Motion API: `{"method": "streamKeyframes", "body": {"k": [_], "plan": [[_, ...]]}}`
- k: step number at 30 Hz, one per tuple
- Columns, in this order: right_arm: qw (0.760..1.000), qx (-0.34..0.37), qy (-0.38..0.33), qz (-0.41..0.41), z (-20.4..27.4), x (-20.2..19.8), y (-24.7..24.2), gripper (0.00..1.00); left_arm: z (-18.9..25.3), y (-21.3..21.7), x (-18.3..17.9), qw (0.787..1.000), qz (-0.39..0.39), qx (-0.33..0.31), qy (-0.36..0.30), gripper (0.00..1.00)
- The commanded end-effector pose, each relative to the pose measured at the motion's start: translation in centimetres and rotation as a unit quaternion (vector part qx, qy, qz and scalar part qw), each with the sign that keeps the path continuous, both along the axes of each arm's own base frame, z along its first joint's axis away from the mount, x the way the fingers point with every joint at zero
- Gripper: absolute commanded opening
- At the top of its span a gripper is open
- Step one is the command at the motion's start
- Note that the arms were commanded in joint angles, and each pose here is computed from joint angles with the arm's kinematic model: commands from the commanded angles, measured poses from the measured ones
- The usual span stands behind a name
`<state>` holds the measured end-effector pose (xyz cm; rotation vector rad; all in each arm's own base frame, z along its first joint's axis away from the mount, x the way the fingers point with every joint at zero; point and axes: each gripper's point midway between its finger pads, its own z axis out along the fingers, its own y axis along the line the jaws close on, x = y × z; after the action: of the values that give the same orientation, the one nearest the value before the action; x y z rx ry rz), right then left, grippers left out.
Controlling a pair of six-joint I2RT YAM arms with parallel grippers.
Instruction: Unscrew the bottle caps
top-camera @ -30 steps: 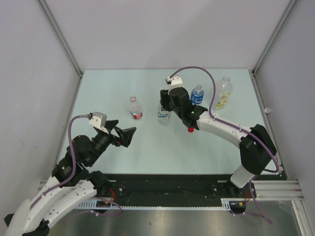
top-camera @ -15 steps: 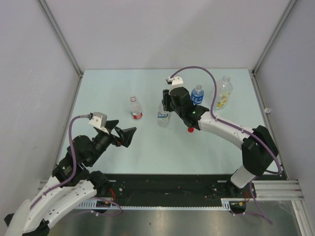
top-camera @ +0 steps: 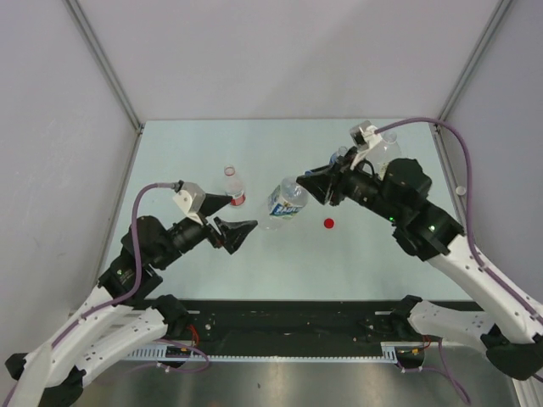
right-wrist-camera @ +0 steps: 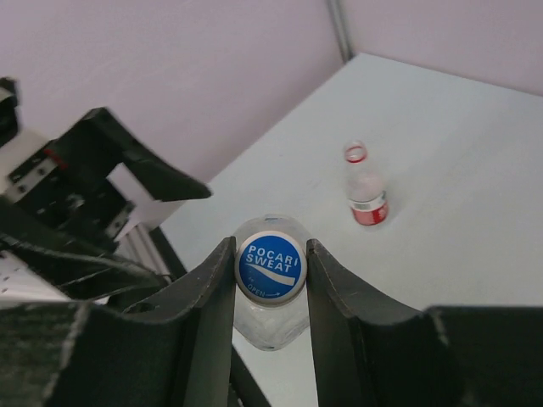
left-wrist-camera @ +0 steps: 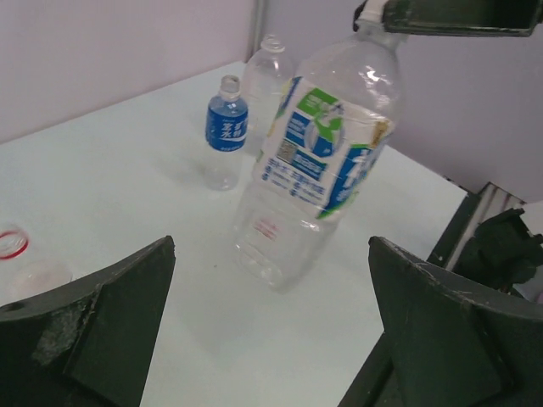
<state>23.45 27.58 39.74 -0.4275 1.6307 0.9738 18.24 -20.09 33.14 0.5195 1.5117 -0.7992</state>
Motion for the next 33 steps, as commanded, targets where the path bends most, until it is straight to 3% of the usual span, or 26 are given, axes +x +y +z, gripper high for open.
{"method": "streamKeyframes", "body": {"k": [1, 10, 18, 33], "plan": [[0.997, 0.018, -0.001, 0.078, 1.4, -5.2, -1.1, 0.00, 5.5, -1.9, -2.3, 0.992, -0.087, -0.049, -0.073, 1.00], [0.996, 0.030, 0.005, 0.088, 1.5, -7.1, -2.1, 0.00, 7.7, -4.8, -3.4, 0.978, -0.169, -0.087, -0.089, 1.00], [0.996, 0.037, 0.003, 0.084, 1.5, -6.9, -0.9, 0.00, 7.0, -7.1, -4.2, 0.965, -0.238, -0.092, -0.054, 1.00], [0.993, 0.086, -0.009, 0.075, 3.9, -5.8, 0.1, 0.00, 3.7, -7.7, -4.6, 0.962, -0.259, -0.079, -0.020, 1.00]]}}
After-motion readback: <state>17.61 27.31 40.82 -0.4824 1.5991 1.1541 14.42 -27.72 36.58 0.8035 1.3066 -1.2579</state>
